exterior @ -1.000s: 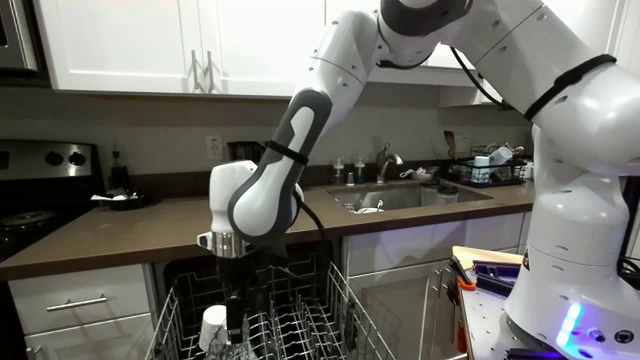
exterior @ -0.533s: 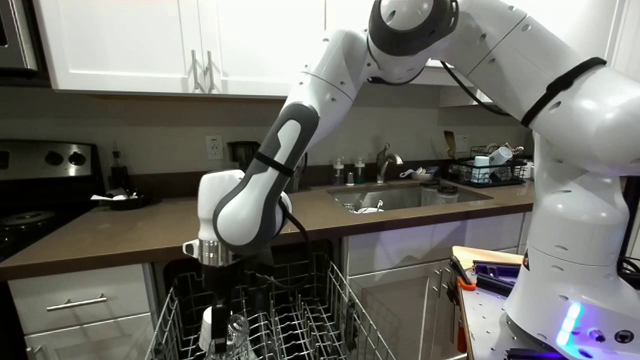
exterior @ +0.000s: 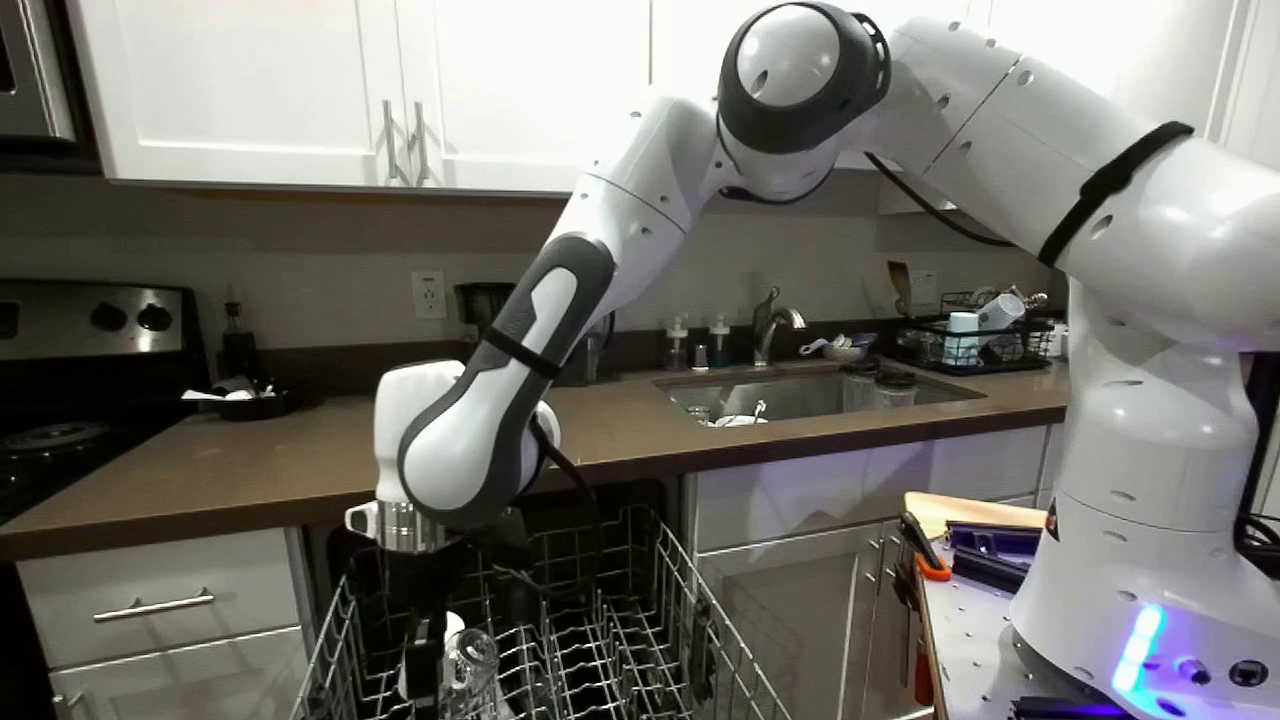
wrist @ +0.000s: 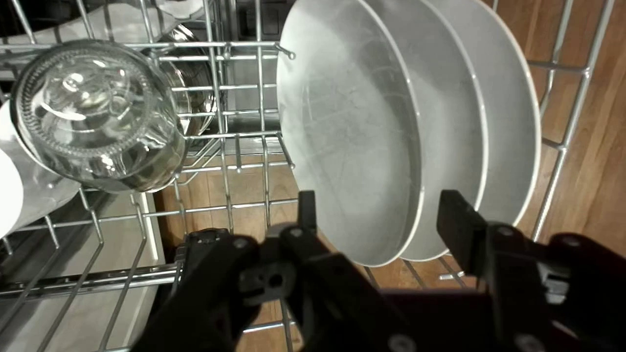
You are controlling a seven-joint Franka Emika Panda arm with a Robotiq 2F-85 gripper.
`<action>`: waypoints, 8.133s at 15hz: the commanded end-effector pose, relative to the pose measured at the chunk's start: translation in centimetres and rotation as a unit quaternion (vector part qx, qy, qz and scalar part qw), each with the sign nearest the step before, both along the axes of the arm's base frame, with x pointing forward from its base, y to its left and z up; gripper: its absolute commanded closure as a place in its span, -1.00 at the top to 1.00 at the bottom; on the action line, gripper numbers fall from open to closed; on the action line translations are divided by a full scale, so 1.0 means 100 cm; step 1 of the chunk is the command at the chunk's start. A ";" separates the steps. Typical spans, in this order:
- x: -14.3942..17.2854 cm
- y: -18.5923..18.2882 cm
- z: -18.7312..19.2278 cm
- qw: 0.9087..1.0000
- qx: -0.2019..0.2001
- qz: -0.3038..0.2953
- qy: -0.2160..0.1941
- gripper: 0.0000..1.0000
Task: Remove plate from the dish washer
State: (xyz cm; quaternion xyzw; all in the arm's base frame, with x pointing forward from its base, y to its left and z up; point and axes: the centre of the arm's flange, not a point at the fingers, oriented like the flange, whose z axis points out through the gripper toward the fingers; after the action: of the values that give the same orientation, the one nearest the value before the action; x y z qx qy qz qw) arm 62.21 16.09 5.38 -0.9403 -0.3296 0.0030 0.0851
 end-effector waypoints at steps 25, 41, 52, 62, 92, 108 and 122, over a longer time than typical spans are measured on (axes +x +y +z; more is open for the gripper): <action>0.018 0.014 -0.041 0.998 0.023 0.026 0.060 -0.89; 0.002 0.006 0.008 0.997 0.042 0.023 0.060 -0.86; 0.002 0.008 0.003 0.995 0.049 0.017 0.082 0.30; -0.001 0.004 -0.021 0.992 0.023 0.014 0.124 0.38; 0.013 0.022 -0.025 0.997 -0.037 0.007 0.067 -0.84; -0.018 0.033 0.009 0.998 -0.044 0.000 0.041 -0.85; -0.044 0.026 0.059 0.994 -0.079 -0.019 0.080 -0.86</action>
State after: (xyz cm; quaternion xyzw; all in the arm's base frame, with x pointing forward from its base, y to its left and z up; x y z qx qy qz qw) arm 60.14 18.36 8.70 -0.9447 -0.3141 0.0802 0.0493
